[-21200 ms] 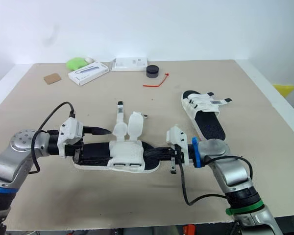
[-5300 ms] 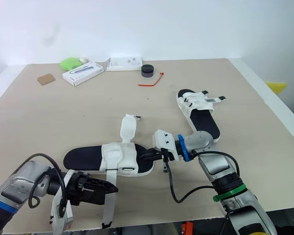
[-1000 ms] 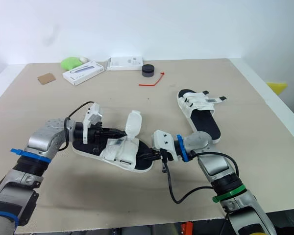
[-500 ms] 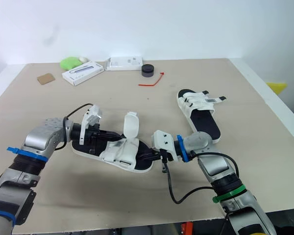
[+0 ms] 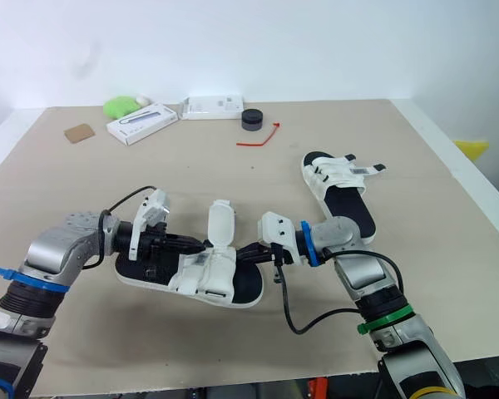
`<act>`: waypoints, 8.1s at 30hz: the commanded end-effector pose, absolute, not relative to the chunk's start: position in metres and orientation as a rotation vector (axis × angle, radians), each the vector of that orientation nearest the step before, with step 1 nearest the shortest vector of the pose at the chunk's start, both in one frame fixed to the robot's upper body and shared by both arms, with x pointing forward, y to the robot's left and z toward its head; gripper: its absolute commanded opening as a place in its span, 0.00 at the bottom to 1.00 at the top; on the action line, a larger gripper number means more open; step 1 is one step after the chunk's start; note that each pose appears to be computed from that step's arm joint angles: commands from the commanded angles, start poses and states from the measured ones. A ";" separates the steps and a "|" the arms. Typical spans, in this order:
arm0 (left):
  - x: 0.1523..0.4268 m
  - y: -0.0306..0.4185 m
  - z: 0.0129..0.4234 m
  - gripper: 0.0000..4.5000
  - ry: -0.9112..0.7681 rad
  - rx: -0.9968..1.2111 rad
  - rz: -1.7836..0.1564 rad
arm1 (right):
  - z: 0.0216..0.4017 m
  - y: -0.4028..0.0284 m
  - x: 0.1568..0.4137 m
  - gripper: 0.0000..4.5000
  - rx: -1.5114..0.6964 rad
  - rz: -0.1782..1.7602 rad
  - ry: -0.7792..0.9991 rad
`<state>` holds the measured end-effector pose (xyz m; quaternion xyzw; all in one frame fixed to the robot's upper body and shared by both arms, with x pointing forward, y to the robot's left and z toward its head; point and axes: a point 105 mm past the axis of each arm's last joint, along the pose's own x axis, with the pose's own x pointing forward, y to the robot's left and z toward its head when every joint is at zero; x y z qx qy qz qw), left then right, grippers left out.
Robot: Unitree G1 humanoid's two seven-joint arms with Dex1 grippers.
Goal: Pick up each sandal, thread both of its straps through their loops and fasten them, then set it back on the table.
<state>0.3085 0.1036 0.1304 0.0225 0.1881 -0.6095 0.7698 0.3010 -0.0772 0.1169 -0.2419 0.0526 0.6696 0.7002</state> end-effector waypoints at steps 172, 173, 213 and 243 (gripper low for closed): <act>0.303 0.089 0.197 0.96 -0.720 1.253 -1.315 | 0.117 -0.077 0.289 0.00 -0.563 1.543 0.129; 0.308 0.095 0.205 0.96 -0.641 1.115 -1.295 | 0.117 -0.078 0.289 0.00 -0.562 1.543 0.130; 0.195 0.110 0.185 0.96 0.538 -0.060 -1.570 | 0.115 -0.073 0.293 0.00 -0.545 1.552 0.128; 0.161 0.115 0.125 0.96 0.507 0.004 -1.631 | 0.112 -0.071 0.287 0.00 -0.542 1.573 0.140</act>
